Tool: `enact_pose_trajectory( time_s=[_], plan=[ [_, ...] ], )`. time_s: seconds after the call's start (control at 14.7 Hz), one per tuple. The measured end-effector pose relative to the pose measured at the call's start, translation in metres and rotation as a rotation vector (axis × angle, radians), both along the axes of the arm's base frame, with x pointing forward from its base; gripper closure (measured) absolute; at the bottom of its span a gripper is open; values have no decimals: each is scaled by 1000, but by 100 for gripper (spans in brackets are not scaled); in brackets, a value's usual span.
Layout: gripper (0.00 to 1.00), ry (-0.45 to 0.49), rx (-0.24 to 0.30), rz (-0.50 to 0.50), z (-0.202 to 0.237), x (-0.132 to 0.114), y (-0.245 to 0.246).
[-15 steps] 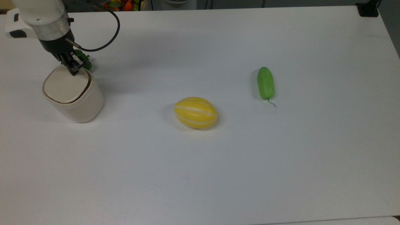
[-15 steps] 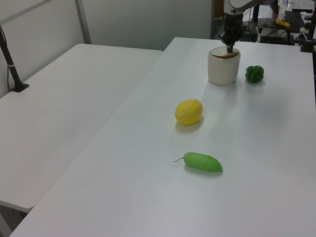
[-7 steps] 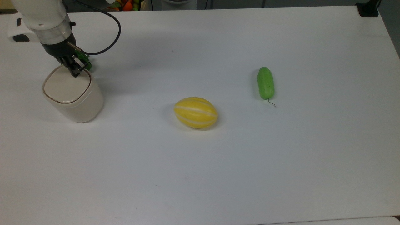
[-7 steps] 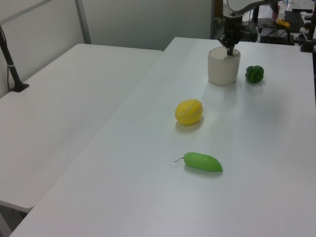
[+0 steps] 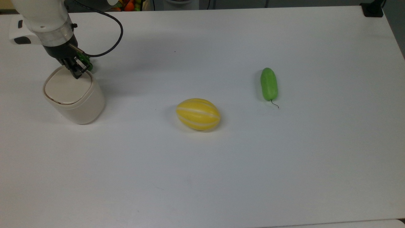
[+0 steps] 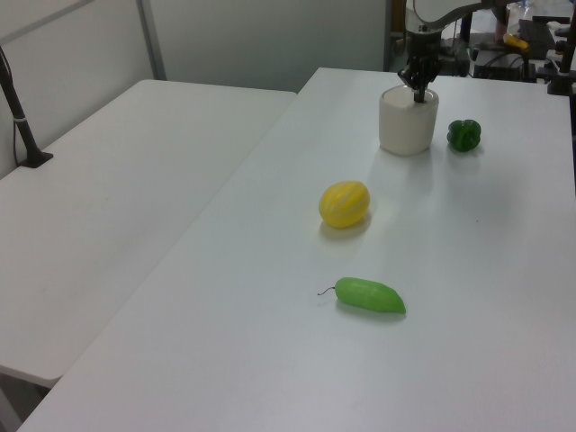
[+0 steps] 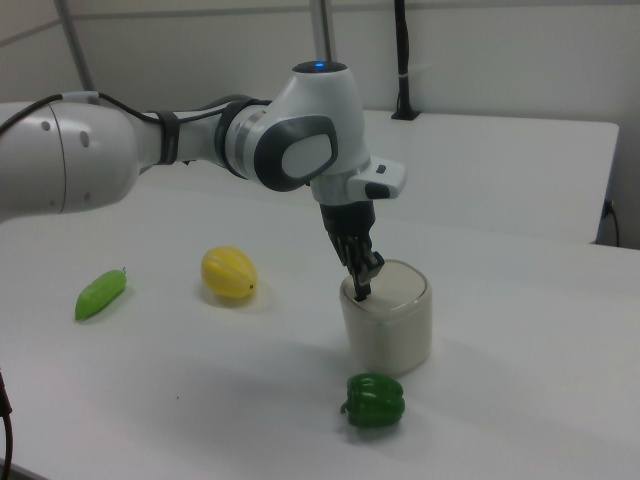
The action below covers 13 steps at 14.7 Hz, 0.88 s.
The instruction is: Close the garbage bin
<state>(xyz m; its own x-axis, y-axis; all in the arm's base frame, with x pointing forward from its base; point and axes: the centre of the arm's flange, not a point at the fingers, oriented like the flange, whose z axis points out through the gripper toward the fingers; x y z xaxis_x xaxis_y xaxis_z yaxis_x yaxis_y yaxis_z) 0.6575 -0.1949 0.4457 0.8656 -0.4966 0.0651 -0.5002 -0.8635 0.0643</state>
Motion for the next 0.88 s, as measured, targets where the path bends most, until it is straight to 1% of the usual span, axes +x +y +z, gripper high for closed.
enact_pose_trajectory(
  time_s=[0.48,0.68,0.88],
  plan=[
    [100,-17,-2,-6,10,-2,-4],
    [100,-52,0,-5,38,-8,-4],
    [100,-53,19,40,73,-25,-3]
  ],
)
